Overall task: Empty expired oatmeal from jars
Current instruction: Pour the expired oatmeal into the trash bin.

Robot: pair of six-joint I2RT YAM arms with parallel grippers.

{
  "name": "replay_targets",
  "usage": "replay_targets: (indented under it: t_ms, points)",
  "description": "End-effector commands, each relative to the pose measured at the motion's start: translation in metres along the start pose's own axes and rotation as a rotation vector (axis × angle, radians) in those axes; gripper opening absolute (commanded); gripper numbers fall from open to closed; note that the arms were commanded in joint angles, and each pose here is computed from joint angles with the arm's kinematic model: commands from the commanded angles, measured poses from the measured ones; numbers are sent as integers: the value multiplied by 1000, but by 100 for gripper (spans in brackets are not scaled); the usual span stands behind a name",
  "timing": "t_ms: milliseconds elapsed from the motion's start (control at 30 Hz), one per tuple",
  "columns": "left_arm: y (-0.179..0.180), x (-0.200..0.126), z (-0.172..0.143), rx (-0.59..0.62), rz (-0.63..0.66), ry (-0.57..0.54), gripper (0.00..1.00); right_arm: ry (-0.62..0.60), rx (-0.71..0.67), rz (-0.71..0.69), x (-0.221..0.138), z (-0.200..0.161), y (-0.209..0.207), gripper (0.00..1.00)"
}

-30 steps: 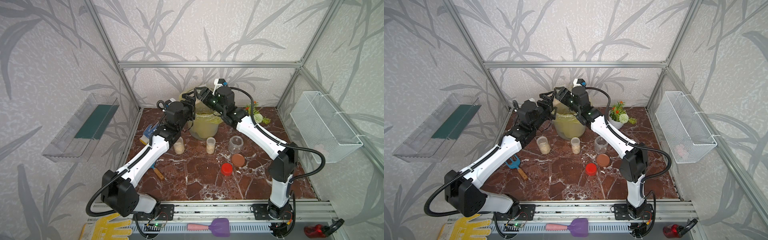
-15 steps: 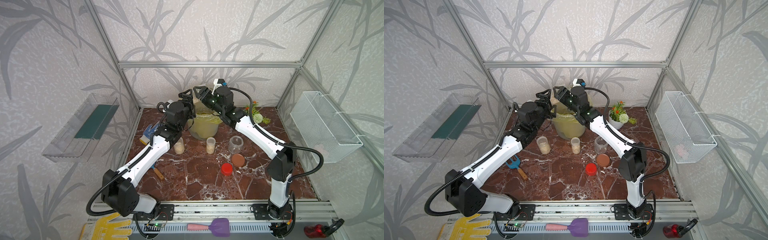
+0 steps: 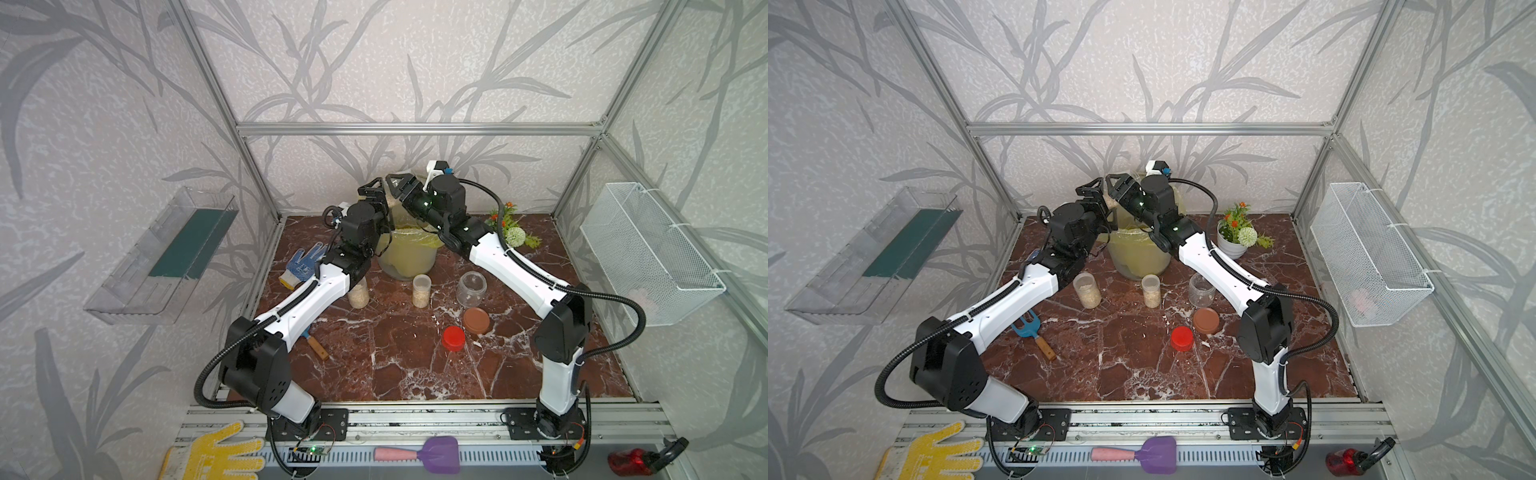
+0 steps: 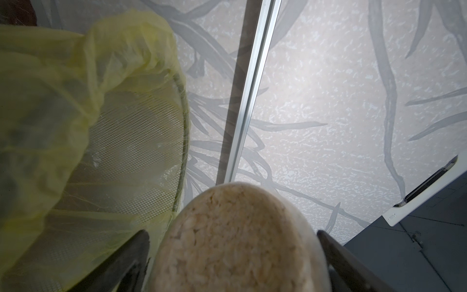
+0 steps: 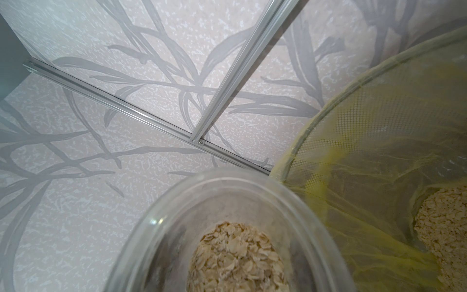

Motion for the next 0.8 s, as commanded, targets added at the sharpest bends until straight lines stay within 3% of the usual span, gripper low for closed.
replay_targets:
  t_ms: [0,333,500,567,700,767]
  points:
    - [-22,5,0,-83,-83,-3,99,-19,22,74,-3,4,17,9]
    - [-25,16,-10,-66,-96,37,99,13,48,83,0,-4,12,7]
    - [-23,19,-8,-60,-102,25,94,21,51,98,-1,-6,15,7]
    - [-25,22,-10,-53,-106,35,87,31,54,100,1,-8,16,7]
    - [-23,24,-12,-17,-86,42,60,70,58,117,6,-15,20,8]
    - [-20,24,-11,-23,-87,39,51,86,58,117,7,-18,20,9]
Point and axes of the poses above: each gripper's point midway between its finger pads, its own x axis out along the fingers, its own y axis along the line the jaws close on, z = x × y, the point moved 2 cm from there along -x, back along the fingers
